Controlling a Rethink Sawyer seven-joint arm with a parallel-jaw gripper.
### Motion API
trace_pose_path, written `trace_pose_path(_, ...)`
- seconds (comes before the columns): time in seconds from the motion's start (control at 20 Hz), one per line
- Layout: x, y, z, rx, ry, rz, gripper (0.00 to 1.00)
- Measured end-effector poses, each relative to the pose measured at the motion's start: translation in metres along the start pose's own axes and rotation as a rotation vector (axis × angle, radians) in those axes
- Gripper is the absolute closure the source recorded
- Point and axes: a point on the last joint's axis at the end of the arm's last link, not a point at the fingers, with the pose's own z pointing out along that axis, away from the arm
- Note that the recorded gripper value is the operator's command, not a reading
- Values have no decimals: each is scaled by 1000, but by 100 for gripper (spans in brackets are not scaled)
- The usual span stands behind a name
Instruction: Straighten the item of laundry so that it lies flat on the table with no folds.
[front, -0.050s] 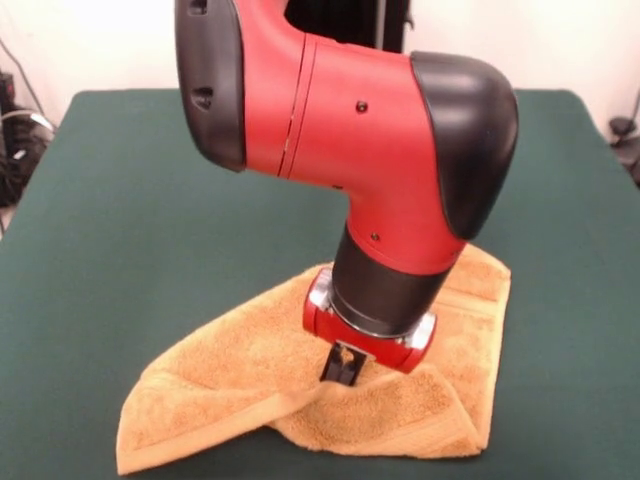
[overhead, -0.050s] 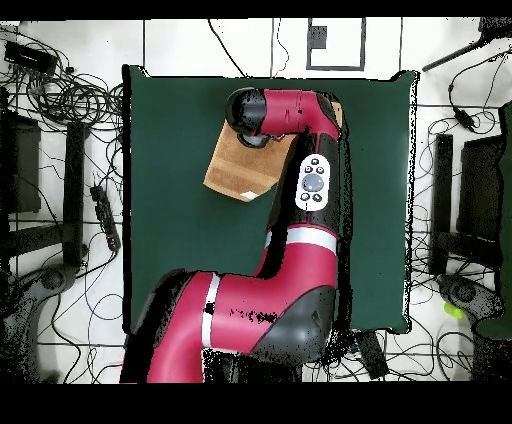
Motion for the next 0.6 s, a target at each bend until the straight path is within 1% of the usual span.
trace_pose_path(0.4,-1,4,-3,4,9,-4,100)
trace_pose_path(0.5,1,7,-6,4,9,-8,100)
trace_pose_path(0.6,4,13,-13,0,-7,-19,100)
